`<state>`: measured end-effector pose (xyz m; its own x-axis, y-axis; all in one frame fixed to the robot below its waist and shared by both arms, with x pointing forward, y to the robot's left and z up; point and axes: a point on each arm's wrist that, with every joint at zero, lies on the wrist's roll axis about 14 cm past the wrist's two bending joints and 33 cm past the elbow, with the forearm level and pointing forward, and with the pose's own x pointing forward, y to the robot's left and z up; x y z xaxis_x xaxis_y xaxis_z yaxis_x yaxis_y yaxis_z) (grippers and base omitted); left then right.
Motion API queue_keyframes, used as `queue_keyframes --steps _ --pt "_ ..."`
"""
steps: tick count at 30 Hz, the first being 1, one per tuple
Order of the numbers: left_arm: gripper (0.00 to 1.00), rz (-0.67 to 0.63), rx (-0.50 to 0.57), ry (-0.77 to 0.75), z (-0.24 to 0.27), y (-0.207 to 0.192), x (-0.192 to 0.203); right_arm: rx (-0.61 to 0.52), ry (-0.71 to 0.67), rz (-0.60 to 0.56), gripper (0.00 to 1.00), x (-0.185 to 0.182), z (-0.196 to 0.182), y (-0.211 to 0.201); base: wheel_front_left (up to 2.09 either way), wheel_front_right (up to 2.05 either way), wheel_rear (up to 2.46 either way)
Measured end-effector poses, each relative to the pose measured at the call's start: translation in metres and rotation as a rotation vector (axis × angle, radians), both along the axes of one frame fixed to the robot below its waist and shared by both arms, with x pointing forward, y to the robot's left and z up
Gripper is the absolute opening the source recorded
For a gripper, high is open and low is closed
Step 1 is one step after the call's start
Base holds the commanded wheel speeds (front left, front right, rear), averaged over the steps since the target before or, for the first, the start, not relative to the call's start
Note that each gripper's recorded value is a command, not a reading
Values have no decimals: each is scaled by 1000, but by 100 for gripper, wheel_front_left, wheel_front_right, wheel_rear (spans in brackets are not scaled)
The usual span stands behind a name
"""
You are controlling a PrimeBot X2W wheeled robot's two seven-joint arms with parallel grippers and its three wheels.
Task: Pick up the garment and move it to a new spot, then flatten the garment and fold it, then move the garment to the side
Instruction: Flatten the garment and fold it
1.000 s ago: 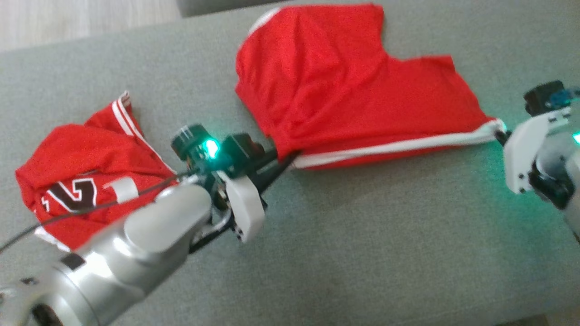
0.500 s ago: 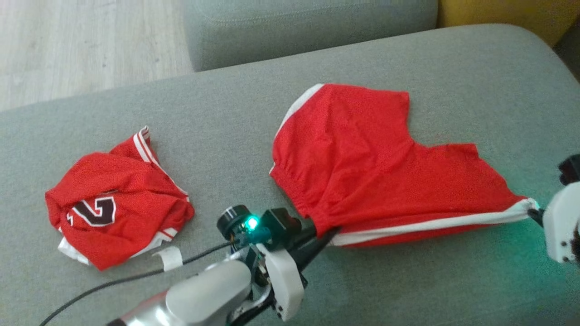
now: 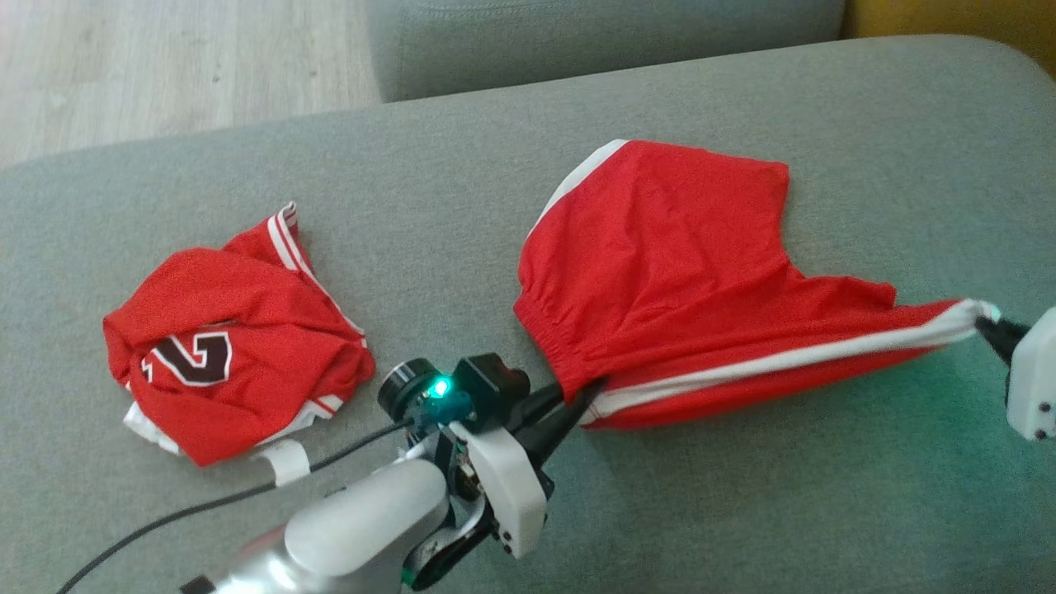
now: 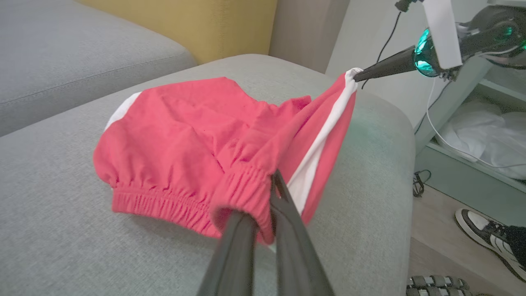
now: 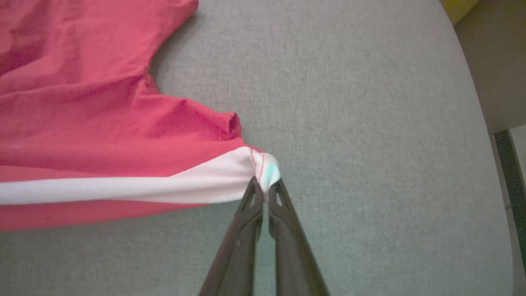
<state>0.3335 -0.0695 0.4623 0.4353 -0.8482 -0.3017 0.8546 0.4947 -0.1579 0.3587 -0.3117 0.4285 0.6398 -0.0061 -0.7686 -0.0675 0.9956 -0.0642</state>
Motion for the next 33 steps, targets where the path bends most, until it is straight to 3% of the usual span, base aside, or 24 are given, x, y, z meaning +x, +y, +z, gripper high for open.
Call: queue_keyframes --steps 7,15,24,33 --pt "0 89 -44 12 5 8 26 0 -132 12 0 40 22 18 0 0 0" --pt "0 215 -89 -5 9 24 78 -7 -305 89 0 138 62 55 0 0 0" --pt "0 330 -71 31 -15 49 116 -15 -273 187 0 208 27 104 0 0 0" --pt "0 372 -56 68 -36 60 129 -27 -234 243 0 239 -15 131 0 0 0"
